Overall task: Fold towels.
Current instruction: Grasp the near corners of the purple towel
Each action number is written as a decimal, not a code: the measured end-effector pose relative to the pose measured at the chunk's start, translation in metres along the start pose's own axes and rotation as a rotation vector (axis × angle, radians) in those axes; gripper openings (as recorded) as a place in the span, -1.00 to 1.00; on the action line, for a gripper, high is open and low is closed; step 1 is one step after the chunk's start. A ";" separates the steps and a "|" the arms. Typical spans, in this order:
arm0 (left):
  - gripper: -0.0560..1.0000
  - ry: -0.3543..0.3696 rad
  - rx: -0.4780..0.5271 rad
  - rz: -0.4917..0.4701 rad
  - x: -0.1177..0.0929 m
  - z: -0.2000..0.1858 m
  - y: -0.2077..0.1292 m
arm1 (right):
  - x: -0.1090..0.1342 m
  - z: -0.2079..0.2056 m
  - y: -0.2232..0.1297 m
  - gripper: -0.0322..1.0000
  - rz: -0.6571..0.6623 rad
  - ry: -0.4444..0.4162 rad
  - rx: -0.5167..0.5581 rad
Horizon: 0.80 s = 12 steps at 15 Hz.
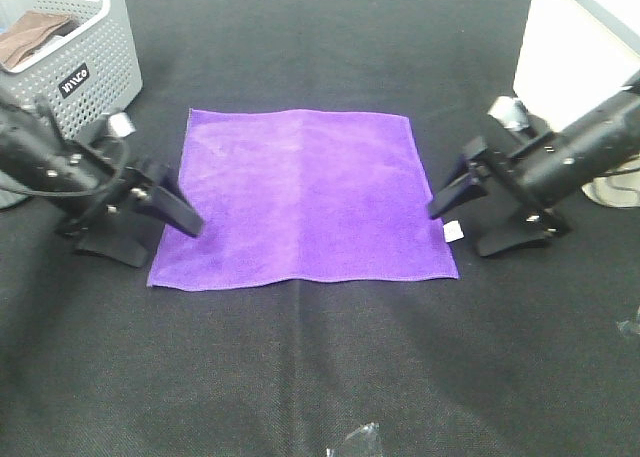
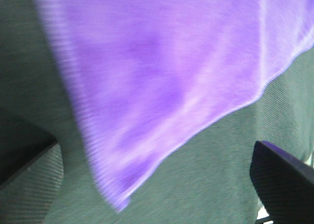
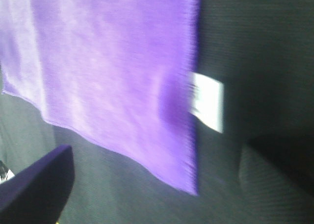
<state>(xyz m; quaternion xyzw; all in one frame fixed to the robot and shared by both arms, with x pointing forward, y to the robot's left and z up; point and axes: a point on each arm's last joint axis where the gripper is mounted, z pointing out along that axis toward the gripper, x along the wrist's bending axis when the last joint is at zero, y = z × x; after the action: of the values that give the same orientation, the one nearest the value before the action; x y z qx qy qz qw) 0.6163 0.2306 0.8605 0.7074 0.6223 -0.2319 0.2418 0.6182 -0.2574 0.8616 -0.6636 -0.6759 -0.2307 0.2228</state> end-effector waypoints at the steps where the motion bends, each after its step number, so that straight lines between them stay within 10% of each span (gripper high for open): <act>1: 0.94 -0.002 0.014 0.016 -0.008 0.008 0.001 | 0.007 0.009 0.000 0.71 -0.013 0.006 0.010; 7: 0.55 -0.011 0.051 0.000 -0.032 0.039 0.002 | 0.038 0.046 -0.004 0.26 -0.095 -0.007 0.058; 12: -0.71 0.035 0.053 -0.017 -0.024 0.047 0.001 | 0.031 0.048 -0.004 -0.66 -0.133 -0.067 0.062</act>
<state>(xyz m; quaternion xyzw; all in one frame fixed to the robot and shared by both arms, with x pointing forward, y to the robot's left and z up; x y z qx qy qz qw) 0.6130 0.1823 0.8395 0.7121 0.6262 -0.2378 0.2101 0.6136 -0.2034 0.8424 -0.6173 -0.7324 -0.2016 0.2048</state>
